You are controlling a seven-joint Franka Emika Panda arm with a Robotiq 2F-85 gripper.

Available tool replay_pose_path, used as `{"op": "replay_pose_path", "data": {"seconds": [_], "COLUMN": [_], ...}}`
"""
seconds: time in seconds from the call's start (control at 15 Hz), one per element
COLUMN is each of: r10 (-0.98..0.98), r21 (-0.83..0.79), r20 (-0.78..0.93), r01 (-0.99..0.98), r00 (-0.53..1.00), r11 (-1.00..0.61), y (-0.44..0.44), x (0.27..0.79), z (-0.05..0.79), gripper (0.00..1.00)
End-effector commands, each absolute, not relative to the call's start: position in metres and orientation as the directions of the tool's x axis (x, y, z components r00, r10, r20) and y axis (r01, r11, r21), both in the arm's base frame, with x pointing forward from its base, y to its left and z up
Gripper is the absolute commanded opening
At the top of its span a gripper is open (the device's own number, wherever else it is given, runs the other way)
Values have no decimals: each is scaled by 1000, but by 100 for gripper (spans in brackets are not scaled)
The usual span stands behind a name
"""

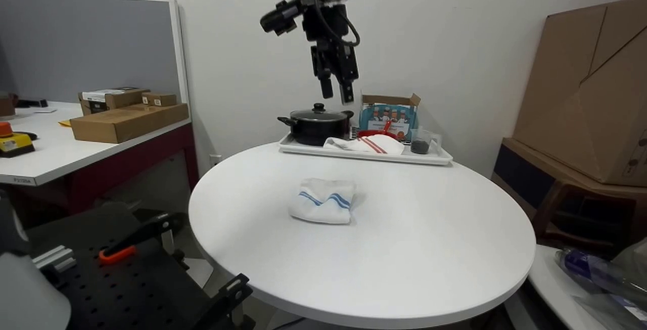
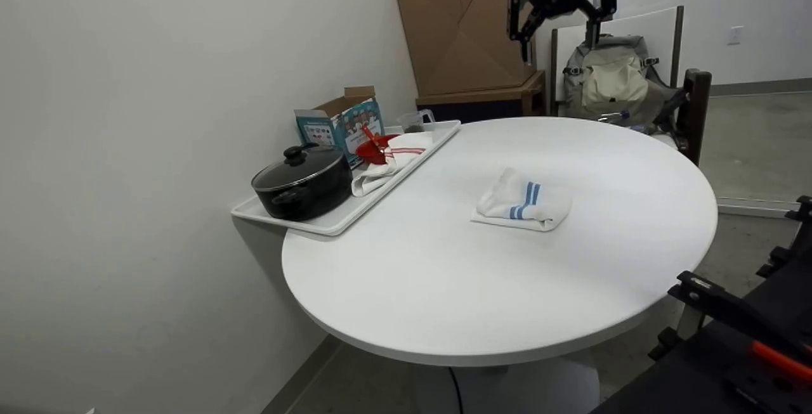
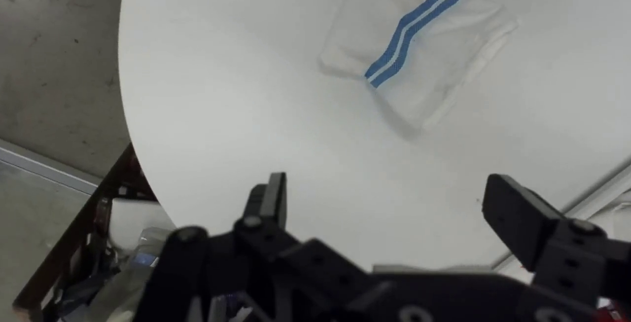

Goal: Use the white and blue cloth to wipe the table

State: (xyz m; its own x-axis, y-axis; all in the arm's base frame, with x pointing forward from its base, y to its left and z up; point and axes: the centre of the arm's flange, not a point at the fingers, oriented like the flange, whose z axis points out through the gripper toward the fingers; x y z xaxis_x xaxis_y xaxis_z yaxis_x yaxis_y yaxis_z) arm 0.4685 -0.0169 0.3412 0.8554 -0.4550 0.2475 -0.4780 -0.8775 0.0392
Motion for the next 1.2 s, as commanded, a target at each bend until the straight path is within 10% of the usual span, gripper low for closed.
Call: {"op": "replay_pose_path", "data": {"seconds": [0.0,1.13], "r10": [-454,-335], "r21": [17,79], "r20": [206,29], "r01": [-467,-336], "r00": [867,942], "r11": [-884,-939], "y": [-28,48], "x": [510,558], "z": [288,102], "gripper": [100,92]}}
